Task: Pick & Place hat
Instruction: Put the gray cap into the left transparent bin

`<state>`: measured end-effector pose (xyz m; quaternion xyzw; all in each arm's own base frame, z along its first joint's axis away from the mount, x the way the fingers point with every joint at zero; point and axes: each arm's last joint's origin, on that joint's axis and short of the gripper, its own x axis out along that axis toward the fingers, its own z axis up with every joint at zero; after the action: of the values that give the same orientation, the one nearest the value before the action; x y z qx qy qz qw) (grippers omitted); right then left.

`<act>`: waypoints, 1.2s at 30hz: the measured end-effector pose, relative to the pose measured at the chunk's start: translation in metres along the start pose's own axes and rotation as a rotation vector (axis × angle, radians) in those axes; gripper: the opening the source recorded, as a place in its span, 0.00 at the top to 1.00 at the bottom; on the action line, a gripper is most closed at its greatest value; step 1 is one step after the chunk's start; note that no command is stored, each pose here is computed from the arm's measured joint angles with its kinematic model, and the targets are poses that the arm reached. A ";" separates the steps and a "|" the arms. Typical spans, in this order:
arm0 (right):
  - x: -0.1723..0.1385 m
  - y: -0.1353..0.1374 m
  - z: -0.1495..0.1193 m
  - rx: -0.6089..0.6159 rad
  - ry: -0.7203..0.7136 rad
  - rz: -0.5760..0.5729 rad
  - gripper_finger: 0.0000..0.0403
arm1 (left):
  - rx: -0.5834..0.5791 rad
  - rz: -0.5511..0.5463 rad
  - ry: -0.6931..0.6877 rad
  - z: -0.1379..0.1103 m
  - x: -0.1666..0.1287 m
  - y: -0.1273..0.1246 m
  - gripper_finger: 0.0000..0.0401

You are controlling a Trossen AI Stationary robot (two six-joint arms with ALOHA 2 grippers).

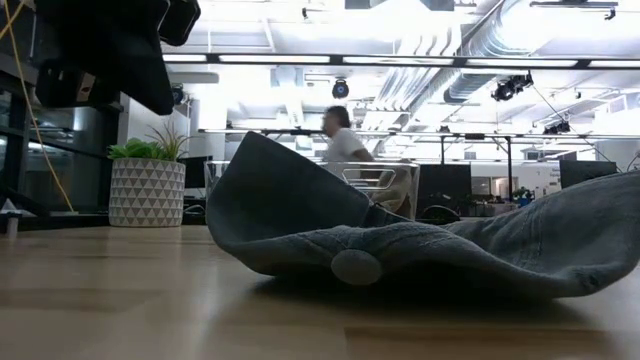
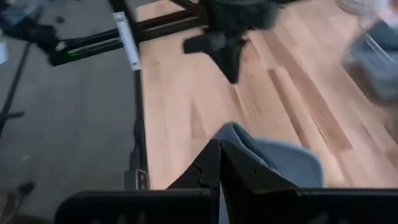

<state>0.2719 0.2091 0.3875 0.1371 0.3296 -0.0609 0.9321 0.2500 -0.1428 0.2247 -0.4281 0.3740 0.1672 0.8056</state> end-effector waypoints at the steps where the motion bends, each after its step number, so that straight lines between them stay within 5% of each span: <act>1: -0.001 0.000 0.002 -0.026 0.001 0.024 1.00 | 0.002 -0.004 -0.001 0.000 0.000 0.000 1.00; 8: 0.016 0.001 0.008 -0.093 0.028 0.257 1.00 | 0.006 -0.053 -0.009 0.001 0.000 -0.005 1.00; 11: 0.040 -0.006 -0.007 -0.071 -0.024 0.412 1.00 | 0.019 -0.062 -0.002 0.001 0.000 -0.006 1.00; 15: 0.061 -0.033 -0.035 0.032 -0.145 0.475 1.00 | 0.021 -0.065 0.005 0.001 0.000 -0.006 1.00; 24: 0.050 -0.081 -0.101 0.147 -0.254 0.292 1.00 | 0.014 -0.124 0.028 0.001 -0.001 -0.012 1.00; 36: 0.025 -0.122 -0.145 0.129 -0.031 0.280 1.00 | 0.075 -0.126 -0.002 0.002 0.000 -0.012 1.00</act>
<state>0.1798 0.1347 0.2379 0.2403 0.2882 0.0465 0.9258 0.2576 -0.1485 0.2324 -0.4202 0.3515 0.1024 0.8303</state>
